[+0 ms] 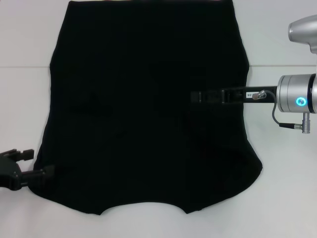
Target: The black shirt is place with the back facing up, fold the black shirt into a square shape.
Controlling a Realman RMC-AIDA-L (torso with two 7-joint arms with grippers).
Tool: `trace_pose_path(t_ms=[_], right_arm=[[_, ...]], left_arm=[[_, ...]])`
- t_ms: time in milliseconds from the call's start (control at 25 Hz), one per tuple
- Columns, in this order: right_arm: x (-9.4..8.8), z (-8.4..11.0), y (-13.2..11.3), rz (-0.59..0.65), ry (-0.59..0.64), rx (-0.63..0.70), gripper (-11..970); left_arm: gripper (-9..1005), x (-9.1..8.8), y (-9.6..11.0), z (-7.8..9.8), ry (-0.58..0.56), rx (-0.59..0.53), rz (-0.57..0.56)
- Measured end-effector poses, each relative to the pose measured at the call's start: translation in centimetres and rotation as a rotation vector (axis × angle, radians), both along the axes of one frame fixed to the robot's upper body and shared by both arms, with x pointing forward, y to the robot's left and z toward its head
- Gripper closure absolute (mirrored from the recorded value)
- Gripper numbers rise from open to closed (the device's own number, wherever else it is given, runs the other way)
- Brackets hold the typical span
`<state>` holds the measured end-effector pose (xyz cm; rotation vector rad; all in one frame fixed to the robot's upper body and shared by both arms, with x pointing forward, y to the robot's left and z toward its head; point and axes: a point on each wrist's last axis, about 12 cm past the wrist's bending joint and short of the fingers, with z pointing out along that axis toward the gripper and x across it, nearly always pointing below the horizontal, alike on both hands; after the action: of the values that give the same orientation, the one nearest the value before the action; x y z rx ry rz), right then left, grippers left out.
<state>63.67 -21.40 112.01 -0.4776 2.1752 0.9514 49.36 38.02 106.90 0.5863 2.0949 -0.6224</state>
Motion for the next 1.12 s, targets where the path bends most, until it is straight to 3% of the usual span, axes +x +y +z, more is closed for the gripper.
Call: trace_pose_path(t_ms=[440,520,960,1120], right_arm=[[-0.1,-0.2,-0.2,-0.010,0.003,0.002,213],[-0.1,-0.2,-0.2,-0.010,0.004,0.002,213],[-0.2,-0.2,-0.5,-0.012,0.006,0.001,213],[-0.2,-0.3,-0.8,-0.016,0.009,-0.001,213]], left_arm=[[134,0.1,-0.3,-1.4,0.054,0.020,0.038],[239,0.1,-0.2,-1.4,0.064,0.020,0.050],[448,0.1,0.0,-1.5,0.076,0.025,0.060],[628,0.1,0.1,-1.4,0.075,0.027,0.064]])
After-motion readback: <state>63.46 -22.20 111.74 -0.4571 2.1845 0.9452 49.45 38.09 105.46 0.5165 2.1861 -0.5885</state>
